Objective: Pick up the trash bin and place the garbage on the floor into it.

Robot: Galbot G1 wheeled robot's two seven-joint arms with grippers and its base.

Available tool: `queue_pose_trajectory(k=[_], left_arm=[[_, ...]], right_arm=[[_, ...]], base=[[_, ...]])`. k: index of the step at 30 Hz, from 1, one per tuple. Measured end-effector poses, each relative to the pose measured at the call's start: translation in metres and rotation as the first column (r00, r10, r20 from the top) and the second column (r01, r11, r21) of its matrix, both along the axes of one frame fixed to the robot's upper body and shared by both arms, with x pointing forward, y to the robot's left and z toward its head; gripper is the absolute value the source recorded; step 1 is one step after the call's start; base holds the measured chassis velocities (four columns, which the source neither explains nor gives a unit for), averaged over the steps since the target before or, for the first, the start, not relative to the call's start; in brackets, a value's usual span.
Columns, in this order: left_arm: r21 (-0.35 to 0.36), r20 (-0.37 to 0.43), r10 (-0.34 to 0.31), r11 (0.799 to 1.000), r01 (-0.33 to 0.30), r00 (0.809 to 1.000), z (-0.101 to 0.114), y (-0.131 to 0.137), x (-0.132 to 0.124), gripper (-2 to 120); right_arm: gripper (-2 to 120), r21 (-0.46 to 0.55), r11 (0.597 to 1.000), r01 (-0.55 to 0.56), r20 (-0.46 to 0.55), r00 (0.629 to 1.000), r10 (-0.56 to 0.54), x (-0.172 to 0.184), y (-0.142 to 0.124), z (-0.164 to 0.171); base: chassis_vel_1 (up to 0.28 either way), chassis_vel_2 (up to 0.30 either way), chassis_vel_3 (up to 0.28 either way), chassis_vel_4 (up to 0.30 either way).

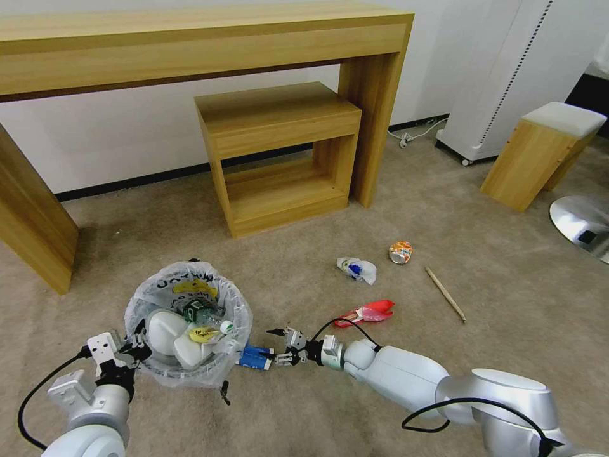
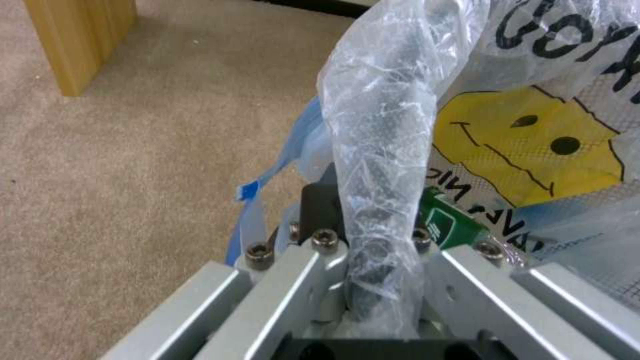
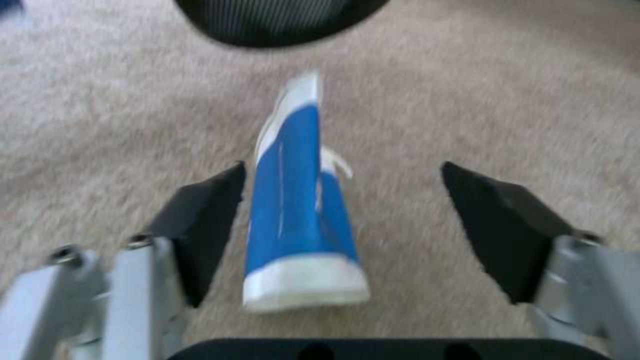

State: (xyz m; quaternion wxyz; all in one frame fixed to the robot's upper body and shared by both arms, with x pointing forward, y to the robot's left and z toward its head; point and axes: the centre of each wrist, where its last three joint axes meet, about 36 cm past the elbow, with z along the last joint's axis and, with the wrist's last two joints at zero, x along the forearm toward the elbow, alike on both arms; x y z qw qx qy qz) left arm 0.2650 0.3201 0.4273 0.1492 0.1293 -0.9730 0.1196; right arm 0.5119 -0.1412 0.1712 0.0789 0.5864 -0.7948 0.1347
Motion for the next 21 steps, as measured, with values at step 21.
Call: queue_pose_trajectory(k=[21], left_arm=[[-0.012,0.017,-0.011,1.0,0.011,1.0,0.006,-0.007,-0.007,1]], right_arm=[[85,-0.08,0.995,-0.066,-0.029,0.998,0.063,-0.006,-0.002,-0.034]], base=[[0.0,0.0,0.0,0.0]])
